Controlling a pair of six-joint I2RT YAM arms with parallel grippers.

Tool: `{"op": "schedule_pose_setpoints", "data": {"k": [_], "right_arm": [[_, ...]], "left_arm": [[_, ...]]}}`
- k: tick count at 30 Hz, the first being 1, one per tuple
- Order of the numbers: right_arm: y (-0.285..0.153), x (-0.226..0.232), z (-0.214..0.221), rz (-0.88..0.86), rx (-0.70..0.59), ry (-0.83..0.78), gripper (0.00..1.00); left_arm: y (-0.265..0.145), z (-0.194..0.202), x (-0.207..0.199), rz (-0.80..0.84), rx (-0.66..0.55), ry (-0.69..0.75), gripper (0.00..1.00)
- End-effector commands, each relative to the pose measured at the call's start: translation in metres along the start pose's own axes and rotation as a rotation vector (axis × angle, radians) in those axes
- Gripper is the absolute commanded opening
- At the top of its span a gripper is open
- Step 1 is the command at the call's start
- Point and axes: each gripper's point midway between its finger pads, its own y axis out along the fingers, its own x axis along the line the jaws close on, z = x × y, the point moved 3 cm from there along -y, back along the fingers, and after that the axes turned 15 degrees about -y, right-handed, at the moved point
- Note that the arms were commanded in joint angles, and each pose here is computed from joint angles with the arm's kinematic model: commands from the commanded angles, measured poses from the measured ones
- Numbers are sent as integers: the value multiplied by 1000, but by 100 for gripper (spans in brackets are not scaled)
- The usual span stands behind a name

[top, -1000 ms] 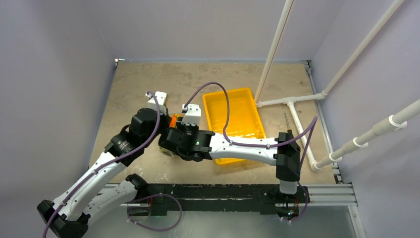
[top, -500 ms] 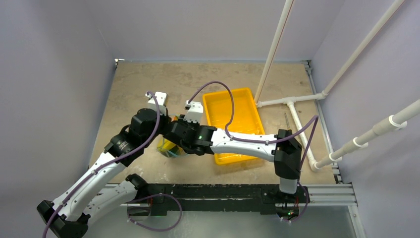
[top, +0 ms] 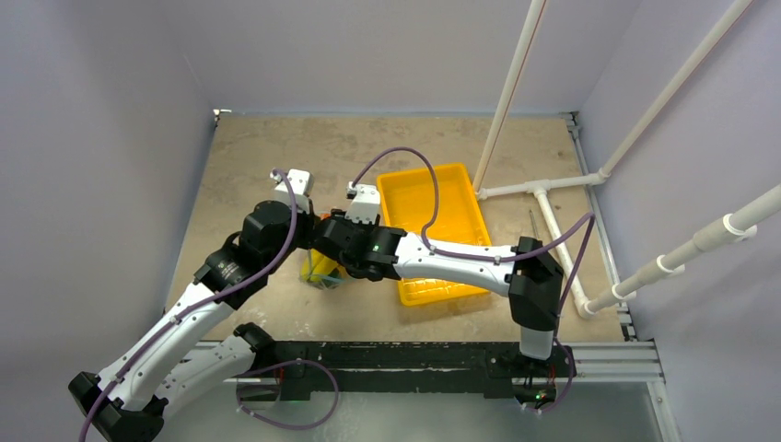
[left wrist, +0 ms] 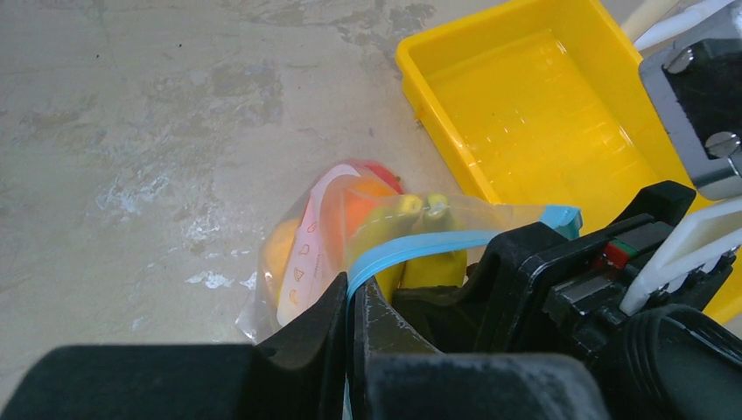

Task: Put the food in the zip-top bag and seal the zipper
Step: Place the fake fruit in the zipper food storage bag, then adjust the zipper food storage bag at the center of the board.

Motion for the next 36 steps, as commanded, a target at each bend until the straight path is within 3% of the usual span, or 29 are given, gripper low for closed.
{"op": "schedule_pose_setpoints", "data": {"k": [1, 15, 22, 36], "right_arm": [[-13, -5, -22, -9, -35, -19, 59], [-77, -14, -74, -191, -120, 125, 63], [-91, -38, -65, -214, -101, 150, 65], [-75, -48, -11, -245, 11, 166, 59]], "left_arm": [[-5, -23, -9, 39, -81, -23, 0], [-3, -22, -9, 34, -73, -21, 0], [-2, -21, -9, 32, -73, -20, 0], [0, -19, -8, 26, -65, -18, 0]]}}
